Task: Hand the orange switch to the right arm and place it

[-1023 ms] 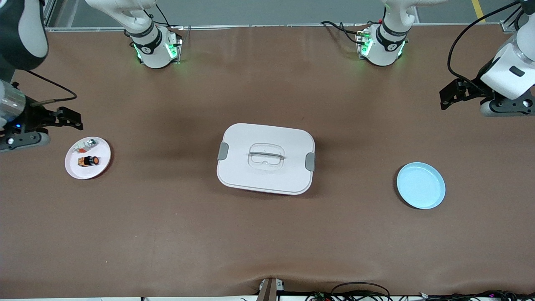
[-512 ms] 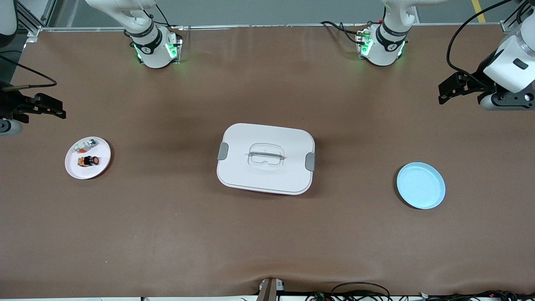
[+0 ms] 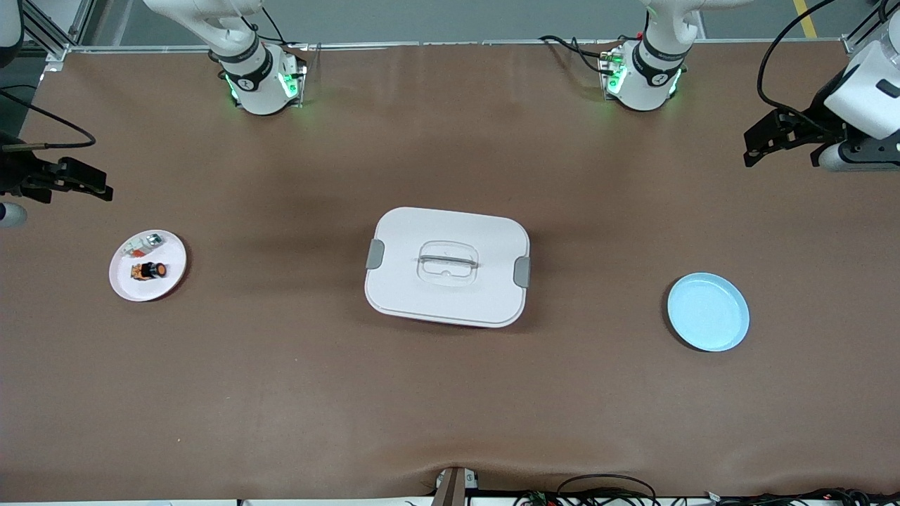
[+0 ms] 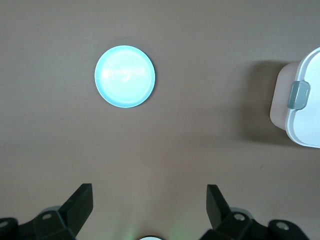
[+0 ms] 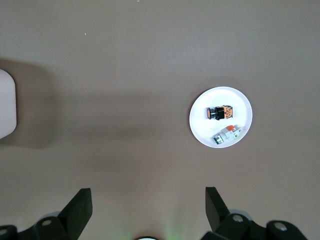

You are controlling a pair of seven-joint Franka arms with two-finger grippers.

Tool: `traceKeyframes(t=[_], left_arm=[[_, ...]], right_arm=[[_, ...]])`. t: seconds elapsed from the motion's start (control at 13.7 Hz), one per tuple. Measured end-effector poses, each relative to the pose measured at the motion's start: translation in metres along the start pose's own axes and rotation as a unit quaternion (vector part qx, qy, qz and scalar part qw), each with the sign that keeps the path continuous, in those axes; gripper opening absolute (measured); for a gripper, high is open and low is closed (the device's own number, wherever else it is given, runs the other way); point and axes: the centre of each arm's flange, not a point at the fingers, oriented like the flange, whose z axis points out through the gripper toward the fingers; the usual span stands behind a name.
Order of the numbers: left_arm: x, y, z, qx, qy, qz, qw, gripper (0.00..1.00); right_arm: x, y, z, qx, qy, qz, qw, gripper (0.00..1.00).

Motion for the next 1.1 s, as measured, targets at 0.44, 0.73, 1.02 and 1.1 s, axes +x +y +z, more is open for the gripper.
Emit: traceKeyframes(t=[0.44, 0.73, 1.02, 1.1], left_arm=[[0.001, -0.002, 0.0, 0.0, 0.003, -0.002, 1.0, 1.0], [0.003, -0.004, -0.001, -0.001, 0.011, -0.001, 1.0, 1.0], [0.003, -0.002, -0.001, -0.001, 0.013, 0.008, 1.0, 1.0], [0.003, -0.002, -0.001, -0.001, 0.013, 0.008, 1.0, 1.0]], right_arm=[[-0.008, 0.01, -0.002, 0.012, -0.014, 0.019, 1.0, 1.0], [-0.011, 0.009, -0.007, 0.012, -0.009, 0.022, 1.0, 1.0], [-0.018, 0.0, -0.019, 0.012, 0.004, 0.034, 0.999, 1.0], [-0.019, -0.003, -0.022, 0.012, 0.006, 0.036, 0.999, 1.0]])
